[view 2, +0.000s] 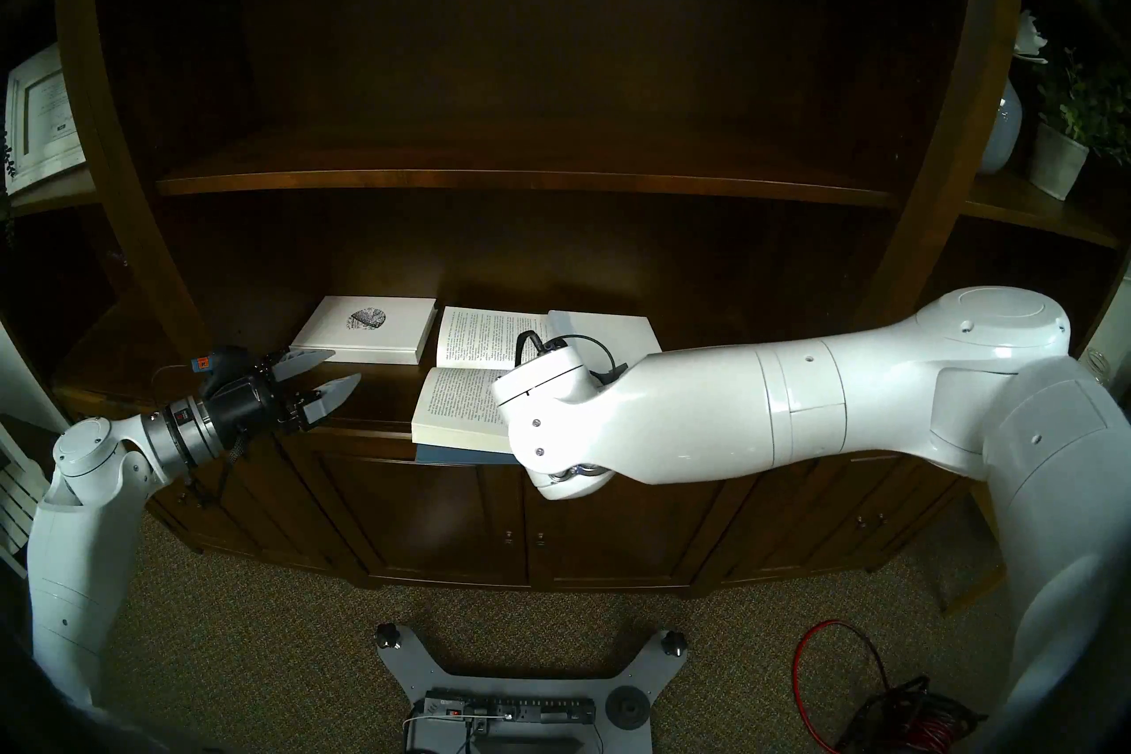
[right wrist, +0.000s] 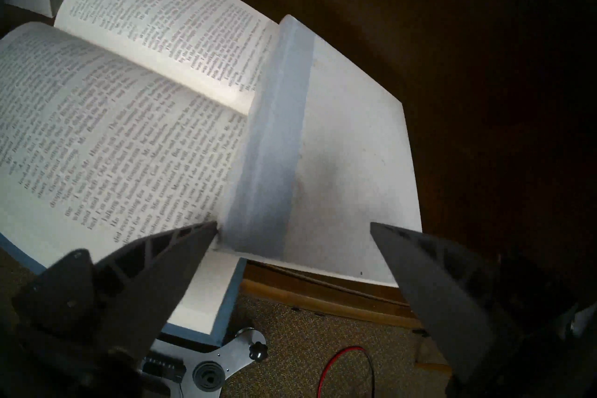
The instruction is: Close the books and align them horizontally on the shelf
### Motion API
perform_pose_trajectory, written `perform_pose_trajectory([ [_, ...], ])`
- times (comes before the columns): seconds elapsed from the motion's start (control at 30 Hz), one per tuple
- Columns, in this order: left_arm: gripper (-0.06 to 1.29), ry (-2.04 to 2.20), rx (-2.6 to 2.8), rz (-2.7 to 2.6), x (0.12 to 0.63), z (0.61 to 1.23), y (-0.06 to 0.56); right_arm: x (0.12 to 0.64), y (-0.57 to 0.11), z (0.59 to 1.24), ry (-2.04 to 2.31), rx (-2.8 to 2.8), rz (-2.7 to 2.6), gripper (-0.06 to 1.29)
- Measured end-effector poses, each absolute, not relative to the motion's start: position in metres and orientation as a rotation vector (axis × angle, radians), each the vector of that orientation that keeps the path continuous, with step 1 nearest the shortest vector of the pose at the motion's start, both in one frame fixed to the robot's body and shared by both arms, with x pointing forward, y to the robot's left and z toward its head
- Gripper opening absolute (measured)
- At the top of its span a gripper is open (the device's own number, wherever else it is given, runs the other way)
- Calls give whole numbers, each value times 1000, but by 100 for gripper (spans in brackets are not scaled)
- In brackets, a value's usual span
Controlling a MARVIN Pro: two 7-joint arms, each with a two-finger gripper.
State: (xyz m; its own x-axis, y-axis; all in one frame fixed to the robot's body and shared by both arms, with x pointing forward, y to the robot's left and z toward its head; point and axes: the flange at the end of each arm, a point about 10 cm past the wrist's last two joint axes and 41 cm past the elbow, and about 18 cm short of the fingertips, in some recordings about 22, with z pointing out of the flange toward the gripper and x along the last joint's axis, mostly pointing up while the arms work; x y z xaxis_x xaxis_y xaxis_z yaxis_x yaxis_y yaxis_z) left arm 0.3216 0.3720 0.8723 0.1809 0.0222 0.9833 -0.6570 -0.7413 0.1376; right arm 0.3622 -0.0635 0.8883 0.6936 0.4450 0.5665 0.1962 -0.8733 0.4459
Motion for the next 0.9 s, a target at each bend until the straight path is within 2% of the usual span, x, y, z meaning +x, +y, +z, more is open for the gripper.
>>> perform_pose_trajectory([
  [0.9,123,-595,1913,1607,322,872,372,361,-116,850,468,2422,866,124],
])
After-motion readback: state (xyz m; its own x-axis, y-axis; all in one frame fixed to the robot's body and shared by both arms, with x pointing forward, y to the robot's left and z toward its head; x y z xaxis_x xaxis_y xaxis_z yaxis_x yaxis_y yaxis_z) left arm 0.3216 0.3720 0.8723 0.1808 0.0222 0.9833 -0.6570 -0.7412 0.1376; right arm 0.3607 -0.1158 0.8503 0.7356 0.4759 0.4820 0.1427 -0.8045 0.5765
